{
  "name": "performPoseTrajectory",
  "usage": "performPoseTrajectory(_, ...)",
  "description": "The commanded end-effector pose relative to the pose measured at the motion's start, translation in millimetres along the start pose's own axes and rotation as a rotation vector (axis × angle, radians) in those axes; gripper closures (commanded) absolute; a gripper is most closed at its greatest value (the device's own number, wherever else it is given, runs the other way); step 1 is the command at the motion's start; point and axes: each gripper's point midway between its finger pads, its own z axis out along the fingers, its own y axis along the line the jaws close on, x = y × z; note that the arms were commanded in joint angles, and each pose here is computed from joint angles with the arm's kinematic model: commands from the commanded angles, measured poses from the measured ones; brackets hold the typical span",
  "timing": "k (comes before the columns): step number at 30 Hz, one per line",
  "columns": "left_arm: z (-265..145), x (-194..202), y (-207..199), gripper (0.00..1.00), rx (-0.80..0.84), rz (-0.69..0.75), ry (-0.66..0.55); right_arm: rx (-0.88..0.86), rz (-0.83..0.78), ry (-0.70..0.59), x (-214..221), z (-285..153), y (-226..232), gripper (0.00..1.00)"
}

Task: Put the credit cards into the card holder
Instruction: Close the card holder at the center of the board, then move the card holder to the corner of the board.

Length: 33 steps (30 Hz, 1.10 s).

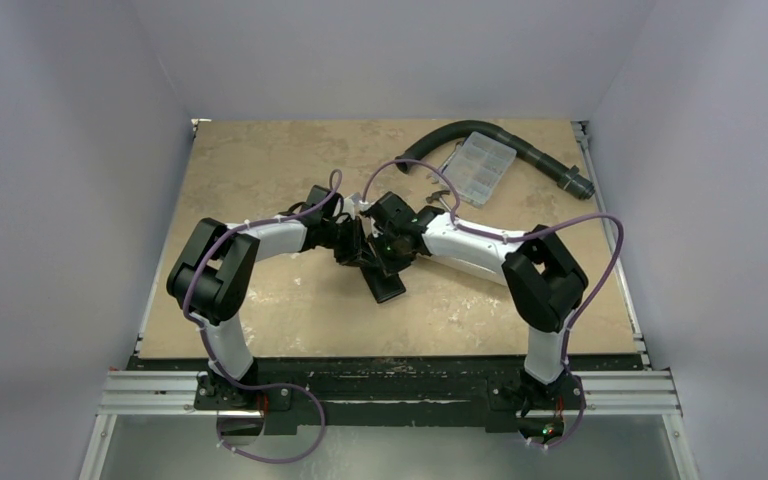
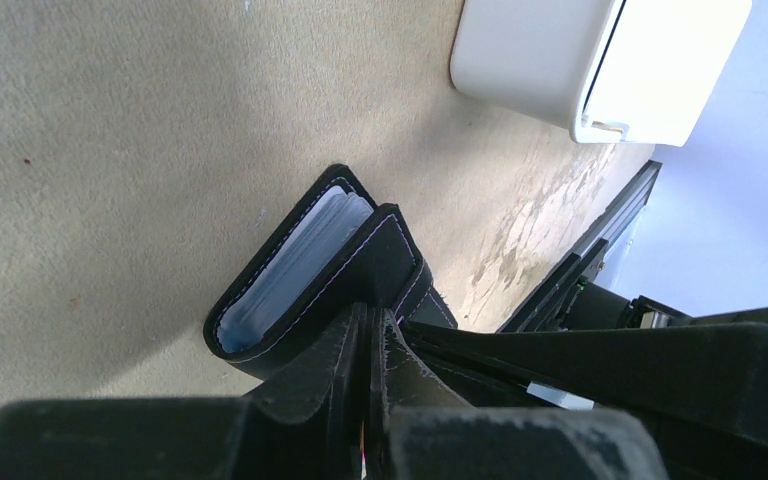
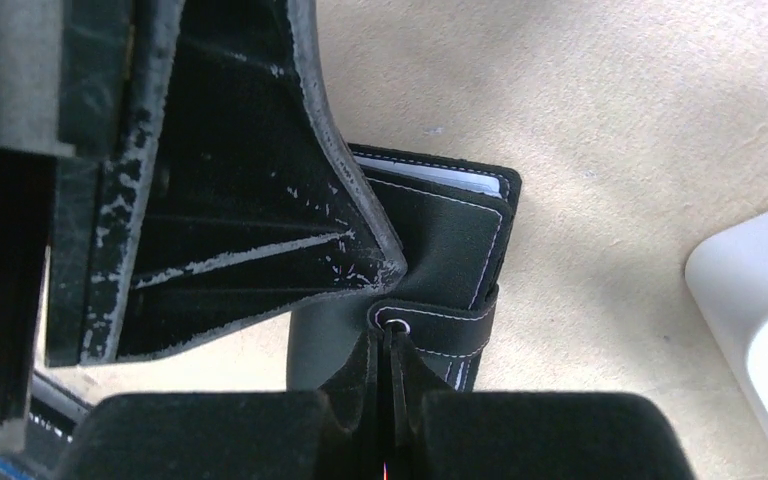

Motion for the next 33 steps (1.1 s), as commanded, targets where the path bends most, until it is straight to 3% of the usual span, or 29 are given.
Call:
performPoseTrajectory(1, 16, 20, 28, 1.0, -0.092, -0.005, 0.043, 0.268, 0.076, 0.236, 87, 65, -35, 1.0)
performPoseTrajectory(3, 16, 20, 27, 1.0, -0.092, -0.003, 0.041, 0.291, 0.093, 0.222, 85, 66, -35, 1.0)
performPoseTrajectory(8, 12, 16, 20, 1.0, -0.075, 0.02, 0.032, 0.018, 0.076, 0.075, 39, 40, 18, 0.97)
performPoseTrajectory(12, 1, 5, 7, 1.0, -0.067, 0.078, -0.003, -0.062, 0.063, -0.088, -11, -6, 38, 0.71)
performPoseTrajectory(14, -8, -1, -2, 0.98, -0.061, 0.11, -0.031, -0.1, 0.057, -0.152, -29, -28, 42, 0.62)
performPoseTrajectory(17, -26, -12, -19, 0.81, -0.047, 0.17, -0.097, -0.122, 0.055, -0.243, -44, -63, 43, 0.52)
performPoseTrajectory(20, -47, -21, -35, 0.62, -0.032, 0.237, -0.167, -0.124, 0.059, -0.297, -44, -86, 37, 0.45)
performPoseTrajectory(22, -56, -23, -35, 0.55, -0.061, 0.267, -0.196, -0.111, 0.077, -0.317, -36, -93, 30, 0.42)
performPoseTrajectory(25, -70, -27, -39, 0.52, -0.09, 0.316, -0.226, -0.083, 0.172, -0.338, -16, -88, 11, 0.35)
performPoseTrajectory(29, -93, -33, -48, 0.47, -0.12, 0.364, -0.305, -0.218, 0.276, -0.413, -1, -85, 17, 0.32)
performPoseTrajectory(33, -117, -30, -54, 0.45, -0.137, 0.393, -0.371, -0.26, 0.316, -0.502, 4, -88, 14, 0.19)
